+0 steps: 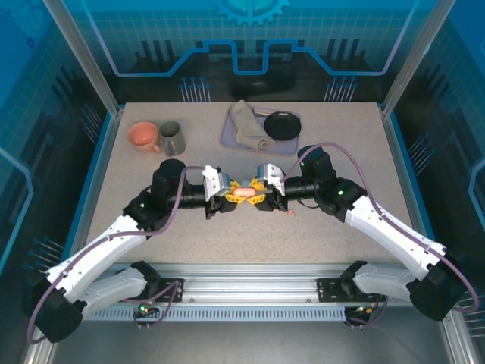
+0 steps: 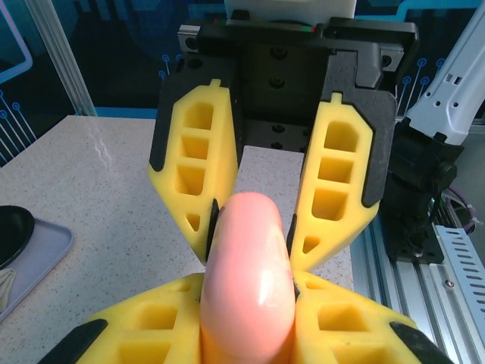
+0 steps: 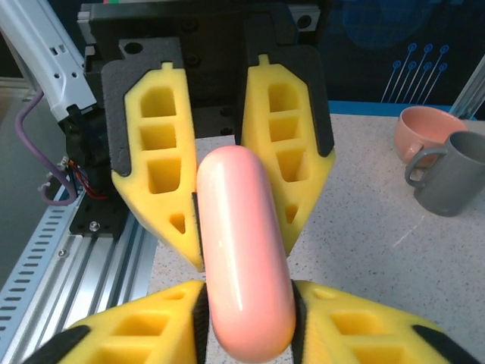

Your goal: Insert the wireless bluetooth earbuds into the charging case

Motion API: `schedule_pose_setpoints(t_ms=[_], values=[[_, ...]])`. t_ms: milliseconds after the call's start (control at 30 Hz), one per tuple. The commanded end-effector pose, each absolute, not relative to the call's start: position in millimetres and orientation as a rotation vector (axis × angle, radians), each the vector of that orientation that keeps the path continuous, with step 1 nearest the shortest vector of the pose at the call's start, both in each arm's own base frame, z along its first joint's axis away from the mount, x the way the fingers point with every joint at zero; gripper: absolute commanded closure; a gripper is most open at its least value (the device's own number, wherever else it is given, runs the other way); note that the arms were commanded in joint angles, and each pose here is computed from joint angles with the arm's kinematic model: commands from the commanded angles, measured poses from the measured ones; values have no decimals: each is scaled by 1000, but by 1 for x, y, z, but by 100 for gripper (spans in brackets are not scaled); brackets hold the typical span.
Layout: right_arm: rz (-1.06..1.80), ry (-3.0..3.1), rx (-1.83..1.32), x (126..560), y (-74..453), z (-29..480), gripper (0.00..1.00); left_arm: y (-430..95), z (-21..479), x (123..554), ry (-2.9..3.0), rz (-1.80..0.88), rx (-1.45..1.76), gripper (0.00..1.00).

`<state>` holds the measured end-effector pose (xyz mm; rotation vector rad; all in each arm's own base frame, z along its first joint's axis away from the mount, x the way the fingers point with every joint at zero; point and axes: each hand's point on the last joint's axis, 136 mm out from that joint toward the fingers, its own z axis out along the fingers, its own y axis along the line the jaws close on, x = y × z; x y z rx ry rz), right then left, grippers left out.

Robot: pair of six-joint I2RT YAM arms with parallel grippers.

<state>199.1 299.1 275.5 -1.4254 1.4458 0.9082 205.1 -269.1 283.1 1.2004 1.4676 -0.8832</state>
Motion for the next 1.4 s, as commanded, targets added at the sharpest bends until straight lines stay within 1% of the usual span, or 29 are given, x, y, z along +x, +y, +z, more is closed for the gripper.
schedule_pose_setpoints(t_ms=[0,167,233,300,367,400,467,567,667,767,867,967,1100,1300,1367], values=[[935,1416,-1440,194,303,287,68,-274,295,198,1416,-905,1242,100],[944,1415,-1443,193,303,288,68,-275,291,197,1434,-910,1259,100],[949,1413,-1444,192,303,288,71,-275,289,197,1440,-908,1267,99],[953,1415,-1446,191,303,288,76,-275,287,197,1448,-905,1273,99],[957,1418,-1448,191,303,288,82,-275,284,197,1459,-903,1277,97],[958,1422,-1447,191,303,287,84,-274,284,197,1462,-902,1279,93],[961,1427,-1449,190,303,286,87,-274,282,197,1466,-900,1284,80],[963,1435,-1444,192,301,283,88,-273,280,197,1471,-892,1287,66],[966,1433,-1441,191,299,283,88,-272,279,195,1468,-888,1297,57],[972,1433,-1438,191,297,284,87,-271,276,194,1478,-890,1303,54],[980,1443,-1444,190,296,282,87,-271,276,192,1473,-894,1304,55],[987,1460,-1452,190,297,278,87,-272,278,191,1464,-899,1301,59],[1002,1475,-1459,190,298,273,87,-272,280,192,1456,-905,1292,66],[1015,1496,-1454,192,299,271,85,-272,281,193,1463,-905,1284,81],[1016,1493,-1435,194,298,275,85,-272,280,194,1467,-897,1283,82]])
